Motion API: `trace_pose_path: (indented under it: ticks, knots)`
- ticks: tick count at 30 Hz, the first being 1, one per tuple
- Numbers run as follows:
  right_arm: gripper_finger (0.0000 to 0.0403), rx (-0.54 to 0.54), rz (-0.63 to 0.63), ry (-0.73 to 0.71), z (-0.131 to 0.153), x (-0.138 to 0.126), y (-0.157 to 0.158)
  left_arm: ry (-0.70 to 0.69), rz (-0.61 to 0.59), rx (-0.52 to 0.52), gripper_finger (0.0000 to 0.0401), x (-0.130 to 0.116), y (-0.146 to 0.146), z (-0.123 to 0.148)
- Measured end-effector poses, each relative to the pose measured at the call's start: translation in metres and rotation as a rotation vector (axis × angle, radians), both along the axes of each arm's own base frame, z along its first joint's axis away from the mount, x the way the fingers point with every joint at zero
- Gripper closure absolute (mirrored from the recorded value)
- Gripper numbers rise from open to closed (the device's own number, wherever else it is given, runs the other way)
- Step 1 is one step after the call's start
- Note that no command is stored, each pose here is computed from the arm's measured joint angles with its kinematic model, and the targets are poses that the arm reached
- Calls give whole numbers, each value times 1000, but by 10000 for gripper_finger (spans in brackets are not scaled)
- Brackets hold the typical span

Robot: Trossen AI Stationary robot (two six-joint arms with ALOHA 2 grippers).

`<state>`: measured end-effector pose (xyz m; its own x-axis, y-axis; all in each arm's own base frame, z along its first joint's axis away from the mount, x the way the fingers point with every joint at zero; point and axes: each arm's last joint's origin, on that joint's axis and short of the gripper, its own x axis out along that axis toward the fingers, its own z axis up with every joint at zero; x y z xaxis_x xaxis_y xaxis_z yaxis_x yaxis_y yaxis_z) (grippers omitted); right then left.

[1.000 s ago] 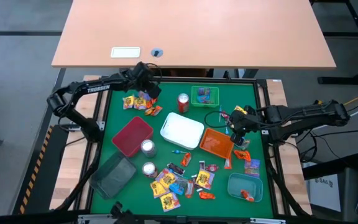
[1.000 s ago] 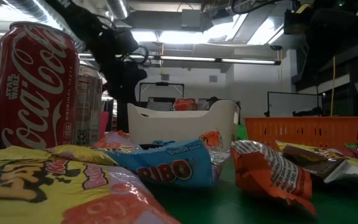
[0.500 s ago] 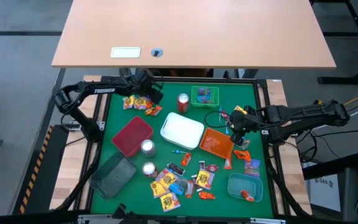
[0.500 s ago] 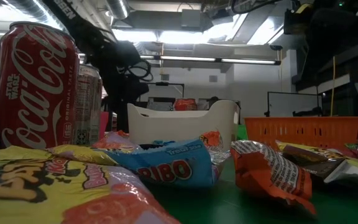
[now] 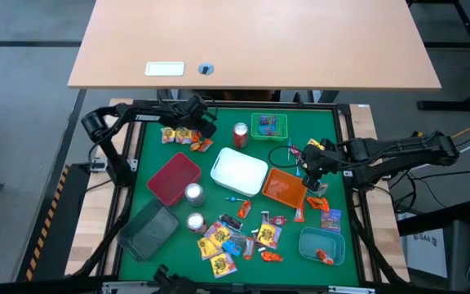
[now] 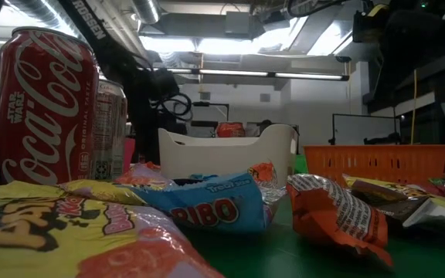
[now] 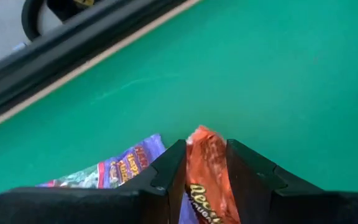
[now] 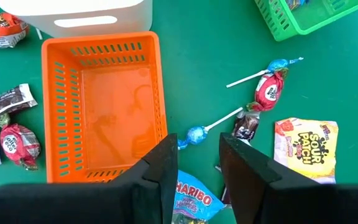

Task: Sort candy
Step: Put the orange chocolate into the blue bin

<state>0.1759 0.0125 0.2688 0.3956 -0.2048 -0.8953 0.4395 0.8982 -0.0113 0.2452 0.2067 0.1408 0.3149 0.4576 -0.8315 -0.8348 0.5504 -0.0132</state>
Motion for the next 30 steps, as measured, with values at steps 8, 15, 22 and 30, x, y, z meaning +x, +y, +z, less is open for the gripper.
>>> trace_pose_path:
  ticks: [8,15,22,30]
  knots:
    - [288,0,0,0,0,0,0,15,-5,-17,304,2,2,-10]
    - [288,1,0,0,0,0,0,6,-11,-14,375,2,2,-8]
    - [288,2,-1,-17,1,1,0,-18,-27,-27,396,2,1,-4]
    - [288,8,-7,-180,8,15,1,-140,-51,49,400,-2,-6,38]
